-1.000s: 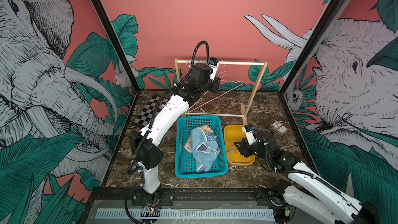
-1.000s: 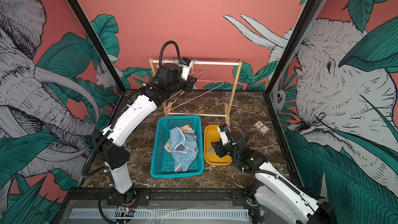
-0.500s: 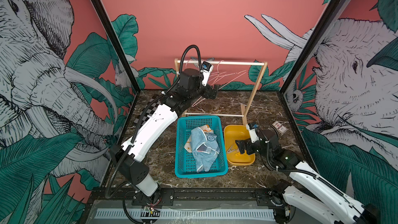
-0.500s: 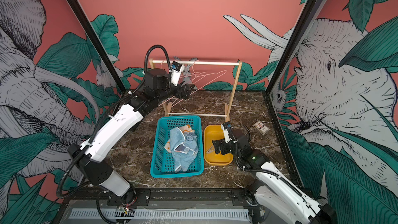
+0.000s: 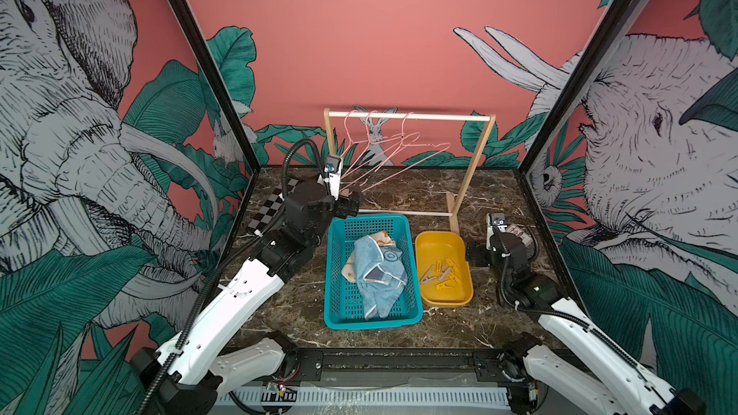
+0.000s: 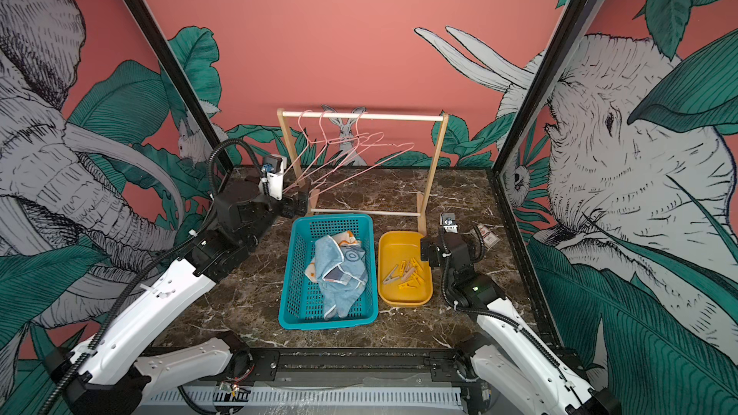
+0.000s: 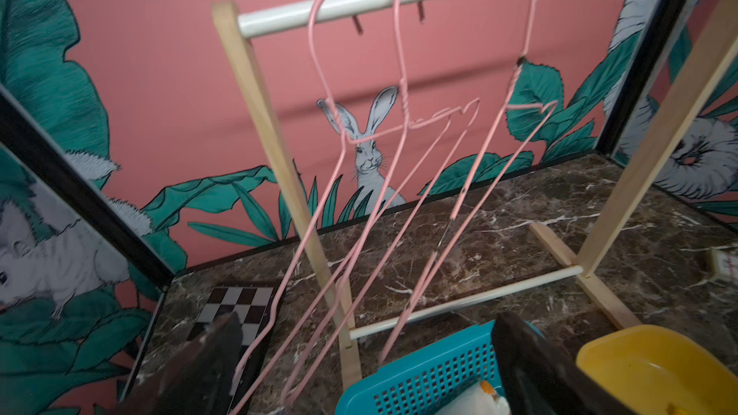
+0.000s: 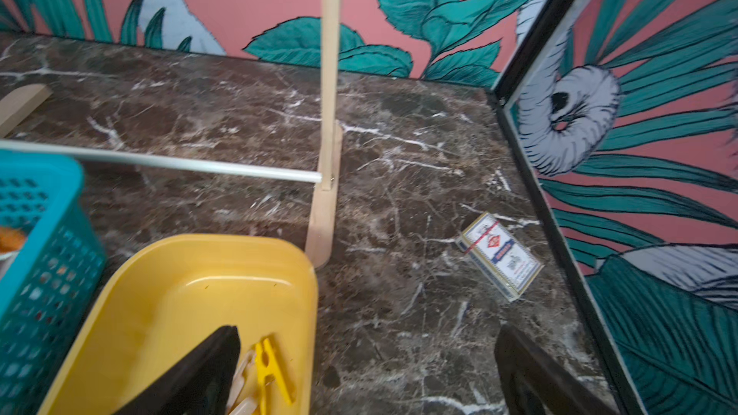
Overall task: Remove the clothespins securing towels to the hanger
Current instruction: Place the hanger on the clothesline, then reset both arms
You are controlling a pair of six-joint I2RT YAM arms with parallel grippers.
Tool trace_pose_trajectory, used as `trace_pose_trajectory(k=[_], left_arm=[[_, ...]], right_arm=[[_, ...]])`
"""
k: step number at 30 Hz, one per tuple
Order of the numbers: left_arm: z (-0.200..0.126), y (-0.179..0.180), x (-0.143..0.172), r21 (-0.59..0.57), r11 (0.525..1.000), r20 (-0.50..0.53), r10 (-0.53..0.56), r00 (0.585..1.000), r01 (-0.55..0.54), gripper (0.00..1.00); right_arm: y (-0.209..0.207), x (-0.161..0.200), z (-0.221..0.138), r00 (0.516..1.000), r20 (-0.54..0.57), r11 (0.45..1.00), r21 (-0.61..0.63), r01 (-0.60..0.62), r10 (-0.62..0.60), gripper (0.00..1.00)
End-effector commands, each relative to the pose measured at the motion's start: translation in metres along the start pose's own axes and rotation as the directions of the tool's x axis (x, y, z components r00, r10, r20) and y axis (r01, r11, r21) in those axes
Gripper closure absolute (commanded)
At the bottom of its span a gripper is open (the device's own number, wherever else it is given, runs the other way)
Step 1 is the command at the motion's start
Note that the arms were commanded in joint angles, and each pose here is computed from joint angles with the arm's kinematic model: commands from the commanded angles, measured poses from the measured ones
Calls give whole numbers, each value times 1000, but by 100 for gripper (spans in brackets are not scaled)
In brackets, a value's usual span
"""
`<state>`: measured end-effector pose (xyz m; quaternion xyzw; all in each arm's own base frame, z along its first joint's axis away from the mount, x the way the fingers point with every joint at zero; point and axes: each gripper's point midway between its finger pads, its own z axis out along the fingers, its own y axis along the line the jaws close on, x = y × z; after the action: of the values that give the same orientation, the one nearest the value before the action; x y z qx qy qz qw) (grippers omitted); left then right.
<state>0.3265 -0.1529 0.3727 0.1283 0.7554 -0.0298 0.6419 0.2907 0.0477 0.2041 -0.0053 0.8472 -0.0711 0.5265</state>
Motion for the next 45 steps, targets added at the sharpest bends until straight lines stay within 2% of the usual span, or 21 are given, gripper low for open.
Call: trace_pose_trajectory(k=[1, 7, 11, 14, 18, 25, 29, 31, 34, 36, 41, 45], left_arm=[[-5, 44, 35, -182, 977, 14, -106, 994, 107, 1], [-14, 108, 135, -449, 874, 0, -209, 978, 187, 1], [-14, 127, 184, -545, 819, -20, -227, 974, 180, 1], [-8, 132, 206, -572, 808, -60, -211, 976, 140, 1], [6, 132, 217, -577, 813, -90, -158, 983, 78, 0], [25, 134, 215, -546, 838, -100, -72, 992, 6, 1], [44, 130, 236, -496, 864, -200, -19, 980, -84, 1], [55, 120, 245, -433, 893, -217, 26, 976, -120, 1], [67, 114, 252, -395, 903, -232, 81, 969, -170, 0], [72, 108, 254, -338, 926, -254, 82, 964, -168, 1], [71, 110, 254, -286, 950, -211, 65, 975, -125, 0], [67, 94, 254, -187, 977, -190, 69, 979, -105, 1]], right_arm=[[-30, -14, 6, 995, 93, 990, 137, -45, 33, 1], [-65, 5, 29, 993, 106, 958, 275, -79, 52, 1], [-79, 29, 49, 997, 64, 940, 335, -61, 42, 1], [-87, 46, 63, 998, 40, 926, 375, -50, 38, 1], [-92, 63, 83, 998, 37, 919, 387, -69, 59, 1], [-84, 50, 100, 991, 123, 950, 301, -87, 52, 1], [-71, 46, 109, 985, 161, 974, 205, -92, 59, 1], [-67, 49, 116, 984, 170, 979, 189, -82, 50, 1], [-60, 54, 126, 987, 159, 986, 157, -63, 37, 1], [-54, 58, 133, 990, 141, 991, 130, -41, 22, 1], [-47, 60, 139, 992, 122, 996, 86, -22, 12, 1], [-43, 59, 141, 993, 120, 999, 43, -19, 13, 1]])
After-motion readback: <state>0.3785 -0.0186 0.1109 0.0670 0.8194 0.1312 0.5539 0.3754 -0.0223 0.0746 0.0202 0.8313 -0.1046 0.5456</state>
